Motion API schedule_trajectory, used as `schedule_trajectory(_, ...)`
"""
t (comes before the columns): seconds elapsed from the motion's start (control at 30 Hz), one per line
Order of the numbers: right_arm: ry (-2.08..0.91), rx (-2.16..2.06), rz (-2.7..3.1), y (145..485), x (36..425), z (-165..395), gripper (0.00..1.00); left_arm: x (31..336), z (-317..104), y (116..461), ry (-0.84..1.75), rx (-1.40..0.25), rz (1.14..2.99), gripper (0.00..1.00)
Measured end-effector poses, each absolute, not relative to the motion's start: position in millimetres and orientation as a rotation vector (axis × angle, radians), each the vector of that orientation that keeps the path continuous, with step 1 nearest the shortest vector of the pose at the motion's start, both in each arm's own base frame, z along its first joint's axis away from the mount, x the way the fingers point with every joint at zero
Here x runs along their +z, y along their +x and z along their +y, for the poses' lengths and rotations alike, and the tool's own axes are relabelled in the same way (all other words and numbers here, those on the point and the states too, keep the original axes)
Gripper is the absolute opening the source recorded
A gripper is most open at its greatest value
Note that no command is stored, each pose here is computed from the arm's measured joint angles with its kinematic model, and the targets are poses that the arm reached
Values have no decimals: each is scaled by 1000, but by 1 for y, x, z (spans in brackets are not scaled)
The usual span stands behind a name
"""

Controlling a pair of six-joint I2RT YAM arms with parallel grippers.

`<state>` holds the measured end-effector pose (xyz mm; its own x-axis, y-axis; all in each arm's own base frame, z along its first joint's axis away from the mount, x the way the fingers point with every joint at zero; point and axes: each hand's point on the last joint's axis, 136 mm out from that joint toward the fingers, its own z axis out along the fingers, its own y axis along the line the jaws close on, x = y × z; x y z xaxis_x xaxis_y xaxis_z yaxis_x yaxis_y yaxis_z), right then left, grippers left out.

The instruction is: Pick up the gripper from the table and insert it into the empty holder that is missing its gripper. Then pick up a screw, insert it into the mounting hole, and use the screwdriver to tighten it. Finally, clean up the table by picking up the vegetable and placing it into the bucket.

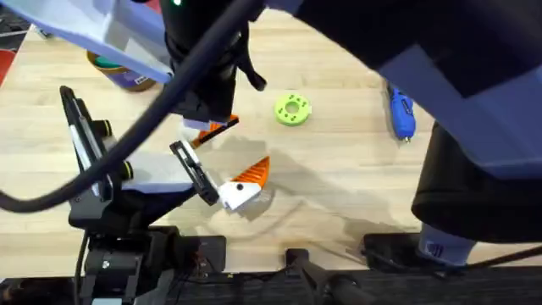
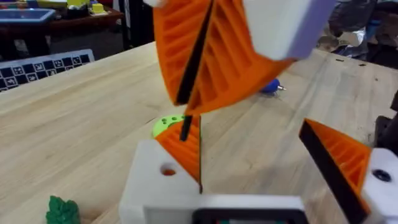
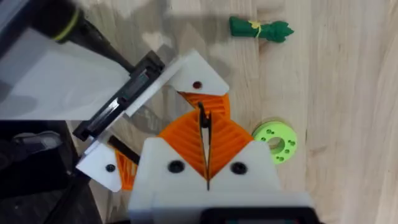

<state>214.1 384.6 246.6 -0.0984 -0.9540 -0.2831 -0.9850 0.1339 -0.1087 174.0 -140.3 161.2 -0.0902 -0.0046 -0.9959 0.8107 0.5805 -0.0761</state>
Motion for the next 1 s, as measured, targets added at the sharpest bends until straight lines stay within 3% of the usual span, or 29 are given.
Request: schedule_trajectory(1.0,-1909,156,2122,215,233,399,6,161,-140,174,712,-787,1520,985)
